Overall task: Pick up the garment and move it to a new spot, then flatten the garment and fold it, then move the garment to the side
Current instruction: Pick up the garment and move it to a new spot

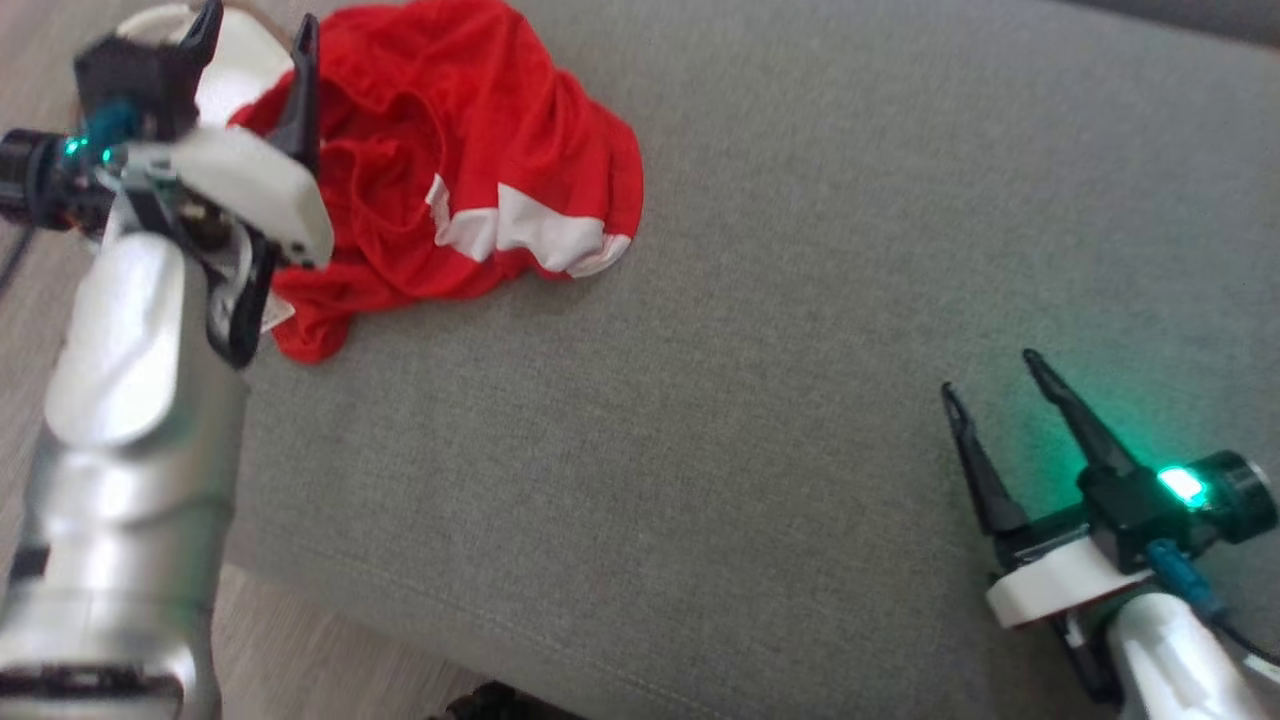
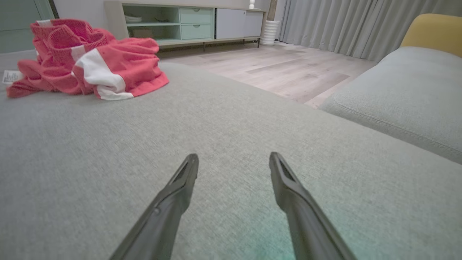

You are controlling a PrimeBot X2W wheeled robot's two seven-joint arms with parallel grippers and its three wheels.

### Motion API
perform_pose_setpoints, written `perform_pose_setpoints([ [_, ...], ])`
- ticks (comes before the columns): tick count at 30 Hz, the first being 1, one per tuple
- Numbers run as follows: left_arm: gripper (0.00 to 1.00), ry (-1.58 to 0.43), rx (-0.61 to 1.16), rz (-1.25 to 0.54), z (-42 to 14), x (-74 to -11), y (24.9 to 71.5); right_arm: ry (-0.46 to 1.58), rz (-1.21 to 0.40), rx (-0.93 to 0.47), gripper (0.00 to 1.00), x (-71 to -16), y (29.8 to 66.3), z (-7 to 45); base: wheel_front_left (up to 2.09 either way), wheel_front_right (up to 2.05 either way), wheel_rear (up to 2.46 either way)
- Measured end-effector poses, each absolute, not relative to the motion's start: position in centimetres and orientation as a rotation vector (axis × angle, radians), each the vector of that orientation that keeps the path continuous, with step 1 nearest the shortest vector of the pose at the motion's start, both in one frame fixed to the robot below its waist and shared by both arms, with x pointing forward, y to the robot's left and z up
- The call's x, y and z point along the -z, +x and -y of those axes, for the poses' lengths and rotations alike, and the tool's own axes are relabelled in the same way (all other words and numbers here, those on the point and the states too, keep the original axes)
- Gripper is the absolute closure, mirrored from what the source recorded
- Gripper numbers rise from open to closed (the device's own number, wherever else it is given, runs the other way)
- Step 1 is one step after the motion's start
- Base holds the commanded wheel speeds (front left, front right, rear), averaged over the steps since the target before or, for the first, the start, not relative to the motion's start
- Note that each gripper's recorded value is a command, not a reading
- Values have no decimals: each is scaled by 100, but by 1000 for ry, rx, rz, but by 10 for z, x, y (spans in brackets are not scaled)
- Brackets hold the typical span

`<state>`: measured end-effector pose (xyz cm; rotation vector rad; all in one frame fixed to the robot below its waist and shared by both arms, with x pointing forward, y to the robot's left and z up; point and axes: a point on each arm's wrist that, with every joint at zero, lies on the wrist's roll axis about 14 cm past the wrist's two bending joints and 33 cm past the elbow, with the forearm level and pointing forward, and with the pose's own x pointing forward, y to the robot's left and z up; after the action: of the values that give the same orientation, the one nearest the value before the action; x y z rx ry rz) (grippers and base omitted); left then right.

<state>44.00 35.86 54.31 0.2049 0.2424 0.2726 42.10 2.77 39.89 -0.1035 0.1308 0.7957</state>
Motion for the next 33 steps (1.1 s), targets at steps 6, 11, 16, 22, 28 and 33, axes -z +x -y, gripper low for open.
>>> perform_pose_setpoints([
  [6, 0, 167, -291, -575, -370, -472, 440, -116, -157, -807, 0, -380, 429, -20, 0, 0, 0],
  [11, 0, 86, -272, -757, -358, -419, 420, -110, -155, -812, 0, -377, 431, -21, 0, 0, 0],
  [16, 69, 54, -233, -838, -342, -392, 412, -106, -148, -814, 0, -376, 431, -20, 0, 0, 0],
  [22, 100, 58, -219, -785, -342, -397, 414, -111, -139, -813, 0, -380, 433, -20, 0, 0, 0],
  [28, 100, 91, -184, -625, -342, -447, 432, -82, -118, -801, 0, -400, 423, -29, 0, 0, 0],
  [33, 100, 133, -81, -453, -318, -515, 456, -47, -66, -779, 0, -432, 412, -36, 0, 0, 0],
])
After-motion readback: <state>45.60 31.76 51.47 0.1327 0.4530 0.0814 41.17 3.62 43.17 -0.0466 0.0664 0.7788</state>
